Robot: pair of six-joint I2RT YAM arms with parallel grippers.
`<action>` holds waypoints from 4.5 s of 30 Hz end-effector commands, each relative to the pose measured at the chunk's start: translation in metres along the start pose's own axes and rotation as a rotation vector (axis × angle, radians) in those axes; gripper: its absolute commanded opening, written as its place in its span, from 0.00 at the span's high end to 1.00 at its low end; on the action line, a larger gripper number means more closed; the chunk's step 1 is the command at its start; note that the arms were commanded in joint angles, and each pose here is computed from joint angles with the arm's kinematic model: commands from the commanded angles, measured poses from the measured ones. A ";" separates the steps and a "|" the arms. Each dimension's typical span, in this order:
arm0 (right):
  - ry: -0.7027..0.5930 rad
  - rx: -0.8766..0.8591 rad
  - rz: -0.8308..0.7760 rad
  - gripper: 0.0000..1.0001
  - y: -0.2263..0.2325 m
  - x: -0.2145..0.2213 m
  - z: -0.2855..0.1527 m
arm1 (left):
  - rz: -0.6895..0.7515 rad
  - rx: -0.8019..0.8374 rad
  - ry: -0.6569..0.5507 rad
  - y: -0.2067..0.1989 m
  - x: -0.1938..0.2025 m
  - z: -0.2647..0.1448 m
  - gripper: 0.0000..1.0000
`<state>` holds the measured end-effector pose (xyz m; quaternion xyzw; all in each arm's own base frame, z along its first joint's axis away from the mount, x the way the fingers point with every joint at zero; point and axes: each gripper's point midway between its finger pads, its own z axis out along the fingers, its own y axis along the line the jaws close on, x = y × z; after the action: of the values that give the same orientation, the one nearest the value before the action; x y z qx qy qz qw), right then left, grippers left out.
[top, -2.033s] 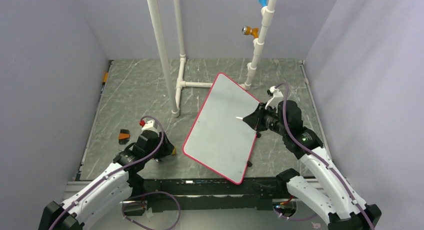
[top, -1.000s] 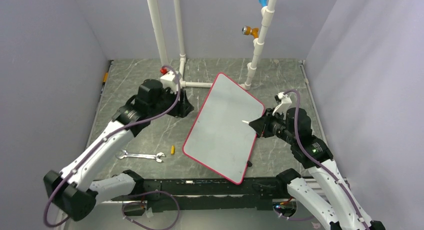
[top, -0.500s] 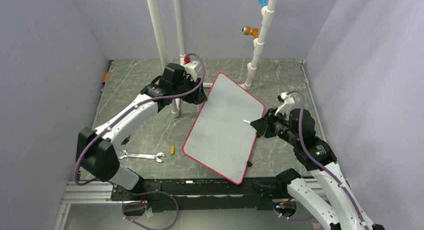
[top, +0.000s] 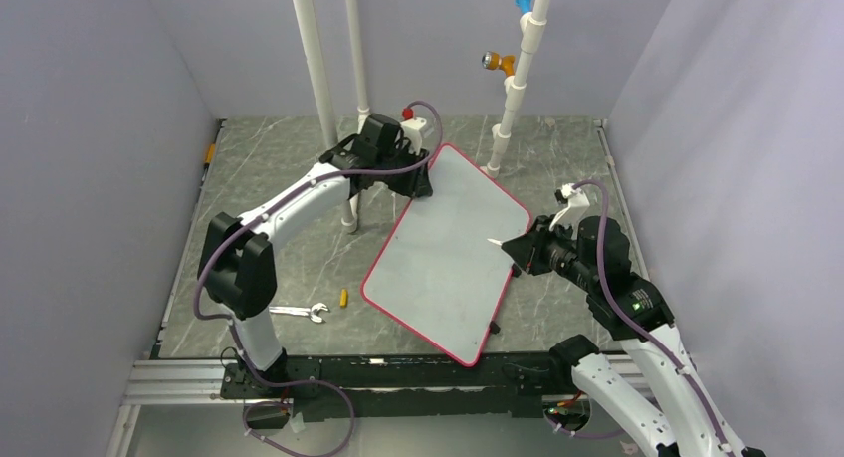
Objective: Write a sentence on the whiteboard
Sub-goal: Adjust the whiteboard at the center of the board, then hold the whiteboard at the center of the board.
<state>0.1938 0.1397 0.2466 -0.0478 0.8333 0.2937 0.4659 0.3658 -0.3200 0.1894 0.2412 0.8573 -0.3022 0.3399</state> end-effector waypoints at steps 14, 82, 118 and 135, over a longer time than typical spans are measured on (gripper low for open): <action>-0.063 0.033 -0.033 1.00 0.000 -0.016 -0.022 | 0.258 0.341 0.081 -0.108 -0.013 0.045 0.60; -0.014 -0.207 -0.103 1.00 0.041 -0.021 -0.001 | -0.051 0.454 0.187 -0.030 0.080 -0.082 0.35; 0.002 -0.237 -0.073 1.00 0.047 -0.021 0.002 | -0.015 0.514 0.269 -0.068 0.098 -0.075 0.75; 0.062 -0.313 -0.138 1.00 0.073 -0.013 0.014 | 0.001 0.420 0.207 -0.069 0.082 -0.082 1.00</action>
<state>0.1827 0.1924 0.2565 -0.1596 0.8145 0.3800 0.4083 0.2213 -0.2894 0.1834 0.3041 0.8167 -0.4757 0.1195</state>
